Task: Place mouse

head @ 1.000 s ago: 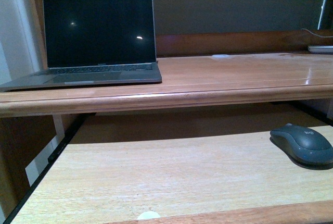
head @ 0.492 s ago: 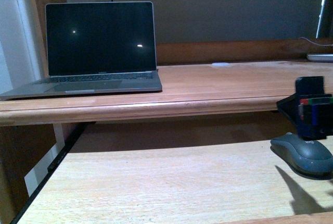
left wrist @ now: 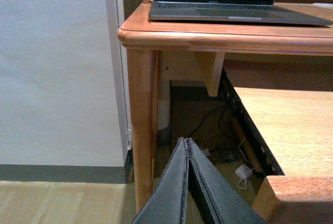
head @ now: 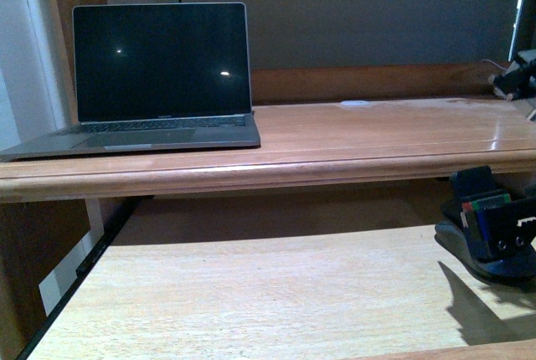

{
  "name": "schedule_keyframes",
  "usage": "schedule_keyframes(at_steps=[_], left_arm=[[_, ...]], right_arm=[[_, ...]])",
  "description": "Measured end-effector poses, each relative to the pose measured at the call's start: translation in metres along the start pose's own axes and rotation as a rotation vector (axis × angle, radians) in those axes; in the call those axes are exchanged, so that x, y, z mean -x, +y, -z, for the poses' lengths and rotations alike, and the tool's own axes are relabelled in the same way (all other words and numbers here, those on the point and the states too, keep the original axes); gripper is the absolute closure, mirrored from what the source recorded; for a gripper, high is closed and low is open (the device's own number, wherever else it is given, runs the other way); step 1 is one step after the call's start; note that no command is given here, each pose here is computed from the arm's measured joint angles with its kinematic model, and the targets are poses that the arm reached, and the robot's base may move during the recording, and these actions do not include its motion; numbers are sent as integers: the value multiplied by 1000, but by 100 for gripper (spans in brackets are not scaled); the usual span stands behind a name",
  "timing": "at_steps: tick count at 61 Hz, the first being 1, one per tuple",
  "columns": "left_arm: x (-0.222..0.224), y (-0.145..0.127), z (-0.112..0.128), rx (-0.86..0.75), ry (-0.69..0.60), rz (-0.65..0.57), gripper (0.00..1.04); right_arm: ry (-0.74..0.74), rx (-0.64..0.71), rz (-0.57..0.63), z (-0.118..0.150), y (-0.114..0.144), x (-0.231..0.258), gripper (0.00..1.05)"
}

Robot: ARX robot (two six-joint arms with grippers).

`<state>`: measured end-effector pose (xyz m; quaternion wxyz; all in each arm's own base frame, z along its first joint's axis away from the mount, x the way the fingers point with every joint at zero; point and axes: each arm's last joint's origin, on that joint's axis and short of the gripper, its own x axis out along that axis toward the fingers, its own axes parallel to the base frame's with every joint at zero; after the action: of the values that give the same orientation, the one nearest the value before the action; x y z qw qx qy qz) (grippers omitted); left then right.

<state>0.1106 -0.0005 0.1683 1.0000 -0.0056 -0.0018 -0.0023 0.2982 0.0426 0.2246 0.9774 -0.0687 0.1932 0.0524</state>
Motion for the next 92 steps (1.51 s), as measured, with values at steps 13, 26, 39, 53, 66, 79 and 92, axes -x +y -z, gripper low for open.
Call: schedule_keyframes(at_steps=[13, 26, 39, 53, 66, 79, 92], left_arm=[[7, 0, 3, 0, 23, 0, 102], [13, 0, 3, 0, 2, 0, 102], [13, 0, 3, 0, 1, 0, 102], [13, 0, 3, 0, 1, 0, 87], [13, 0, 3, 0, 1, 0, 56], [13, 0, 3, 0, 1, 0, 24], [13, 0, 3, -1, 1, 0, 8]], right_arm=[[60, 19, 28, 5, 0, -15, 7], [115, 32, 51, 8, -1, -30, 7], [140, 31, 53, 9, -4, -32, 15], [137, 0, 50, 7, -10, -26, 47], [92, -49, 3, -15, -16, 5, 50], [-44, -80, -17, -77, -21, 28, 50], [-114, -78, 35, -139, 2, -5, 50]])
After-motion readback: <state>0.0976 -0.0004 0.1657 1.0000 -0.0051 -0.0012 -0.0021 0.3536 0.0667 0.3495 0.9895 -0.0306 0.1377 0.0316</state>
